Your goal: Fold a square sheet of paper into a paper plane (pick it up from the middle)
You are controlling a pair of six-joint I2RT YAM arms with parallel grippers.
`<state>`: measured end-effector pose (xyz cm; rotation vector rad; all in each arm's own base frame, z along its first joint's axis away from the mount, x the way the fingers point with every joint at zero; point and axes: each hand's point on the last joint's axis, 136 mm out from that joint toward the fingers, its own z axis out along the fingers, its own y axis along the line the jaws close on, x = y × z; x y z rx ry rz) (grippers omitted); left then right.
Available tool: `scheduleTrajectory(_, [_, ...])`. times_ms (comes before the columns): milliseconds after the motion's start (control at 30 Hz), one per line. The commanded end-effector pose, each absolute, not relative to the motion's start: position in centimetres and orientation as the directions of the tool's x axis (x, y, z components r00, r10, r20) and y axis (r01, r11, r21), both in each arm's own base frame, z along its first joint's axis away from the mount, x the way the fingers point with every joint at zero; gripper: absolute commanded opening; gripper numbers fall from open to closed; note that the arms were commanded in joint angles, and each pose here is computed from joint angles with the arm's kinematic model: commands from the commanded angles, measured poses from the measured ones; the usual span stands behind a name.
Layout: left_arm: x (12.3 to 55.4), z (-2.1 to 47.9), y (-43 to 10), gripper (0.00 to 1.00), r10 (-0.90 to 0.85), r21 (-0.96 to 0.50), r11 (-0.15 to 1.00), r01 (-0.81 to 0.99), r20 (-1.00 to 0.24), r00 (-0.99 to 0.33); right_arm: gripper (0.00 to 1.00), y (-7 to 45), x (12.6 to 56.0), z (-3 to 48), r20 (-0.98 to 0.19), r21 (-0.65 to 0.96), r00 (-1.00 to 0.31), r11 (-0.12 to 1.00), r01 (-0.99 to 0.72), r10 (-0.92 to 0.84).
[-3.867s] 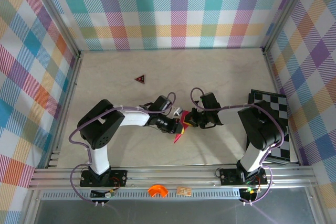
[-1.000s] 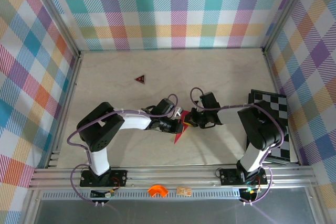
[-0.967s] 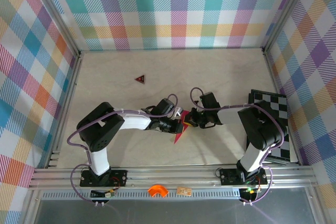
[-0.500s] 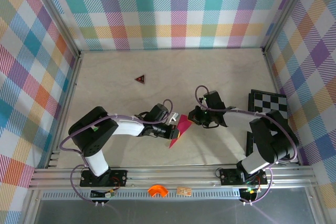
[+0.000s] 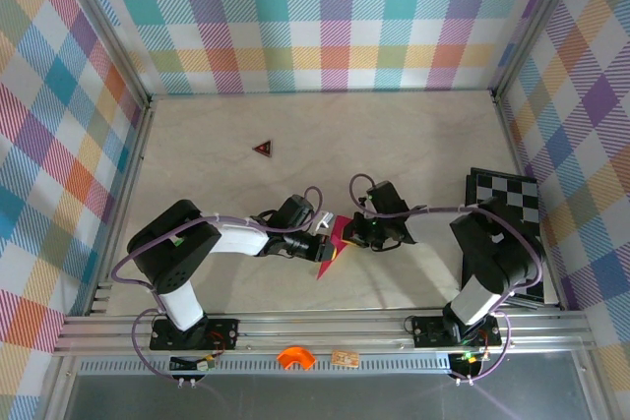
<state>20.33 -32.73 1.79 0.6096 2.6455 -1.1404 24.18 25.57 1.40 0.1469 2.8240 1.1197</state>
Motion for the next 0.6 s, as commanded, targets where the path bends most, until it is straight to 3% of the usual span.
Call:
scheduleTrajectory(0, [16.4,-4.1,-27.4,0.0,0.341,-0.539,0.773,0.333,-0.089,-0.936,0.03,22.3,24.5,-1.8,-0.032,0.6,-0.979,0.787,0.141,0.2])
scheduleTrajectory(567, [15.3,-4.6,-26.3,0.0,0.405,-0.513,0.773,0.372,-0.052,-0.913,0.04,17.9,29.8,0.6,-0.067,0.672,-0.941,0.712,0.204,0.333])
